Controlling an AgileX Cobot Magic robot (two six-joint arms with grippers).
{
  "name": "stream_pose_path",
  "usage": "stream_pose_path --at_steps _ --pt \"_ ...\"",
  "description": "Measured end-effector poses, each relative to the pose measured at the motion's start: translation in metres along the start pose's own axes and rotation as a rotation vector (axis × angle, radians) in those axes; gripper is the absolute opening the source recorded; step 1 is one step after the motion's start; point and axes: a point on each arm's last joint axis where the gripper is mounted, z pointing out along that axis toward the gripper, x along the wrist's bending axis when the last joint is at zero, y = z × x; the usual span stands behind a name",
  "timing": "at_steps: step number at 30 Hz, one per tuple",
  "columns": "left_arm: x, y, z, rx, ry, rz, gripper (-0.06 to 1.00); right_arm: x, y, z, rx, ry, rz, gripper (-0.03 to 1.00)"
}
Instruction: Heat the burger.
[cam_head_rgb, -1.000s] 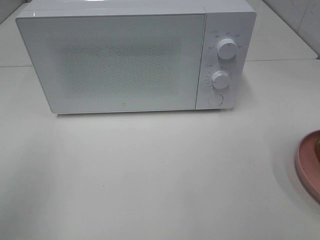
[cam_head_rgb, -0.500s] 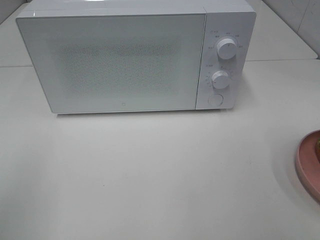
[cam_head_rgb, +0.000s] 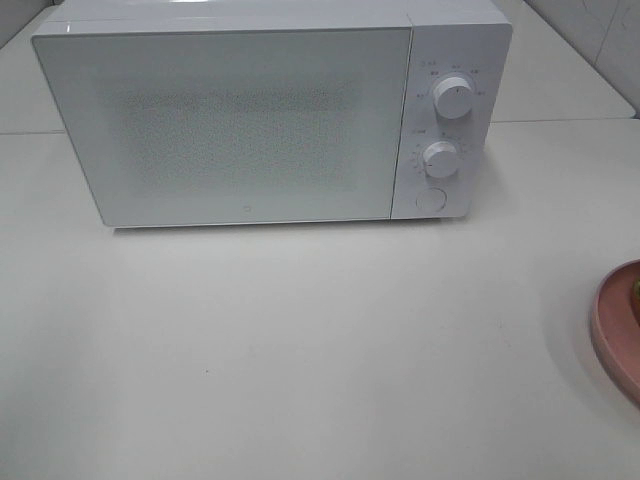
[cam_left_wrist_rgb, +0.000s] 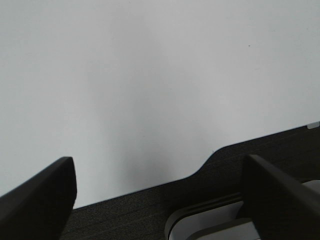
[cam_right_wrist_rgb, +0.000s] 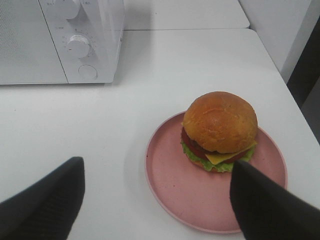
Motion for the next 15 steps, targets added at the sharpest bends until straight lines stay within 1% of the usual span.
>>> stream_pose_path --at_steps 3,4,5,6,7,8,9,10,11,13,14,15 --pt "0.0 -0.002 -0.003 -0.021 0.002 -0.002 0.81 0.0 0.0 0.0 0.0 0.0 0.0 0.76" --pt "0.0 -0.003 -0.005 -0.038 0.007 -0.008 0.81 0.0 0.0 0.0 0.0 0.0 0.0 0.76" --pt "0.002 -0.006 -0.01 -0.078 0.027 -0.031 0.81 0.0 0.0 0.0 0.0 0.0 0.0 0.76" --pt "0.002 -0.006 -0.01 -0.078 0.027 -0.031 0.81 0.0 0.0 0.0 0.0 0.0 0.0 0.76" --pt "0.003 -0.009 -0.014 -0.104 0.039 -0.044 0.81 0.0 0.0 0.0 0.0 0.0 0.0 0.76" --pt "0.003 -0.014 -0.02 -0.16 0.065 -0.07 0.81 0.0 0.0 0.0 0.0 0.0 0.0 0.76" --pt "0.003 -0.014 -0.02 -0.16 0.065 -0.07 0.81 0.0 0.0 0.0 0.0 0.0 0.0 0.76" --pt "0.003 -0.017 -0.024 -0.193 0.079 -0.084 0.81 0.0 0.0 0.0 0.0 0.0 0.0 0.76" --pt "0.003 -0.017 -0.024 -0.193 0.079 -0.084 0.81 0.0 0.0 0.0 0.0 0.0 0.0 0.76" --pt "0.001 -0.03 -0.038 -0.317 0.126 -0.117 0.81 0.0 0.0 0.0 0.0 0.0 0.0 0.76" --pt "0.001 -0.03 -0.038 -0.317 0.126 -0.117 0.81 0.0 0.0 0.0 0.0 0.0 0.0 0.76" --pt "0.001 -0.033 -0.04 -0.341 0.138 -0.124 0.81 0.0 0.0 0.0 0.0 0.0 0.0 0.76"
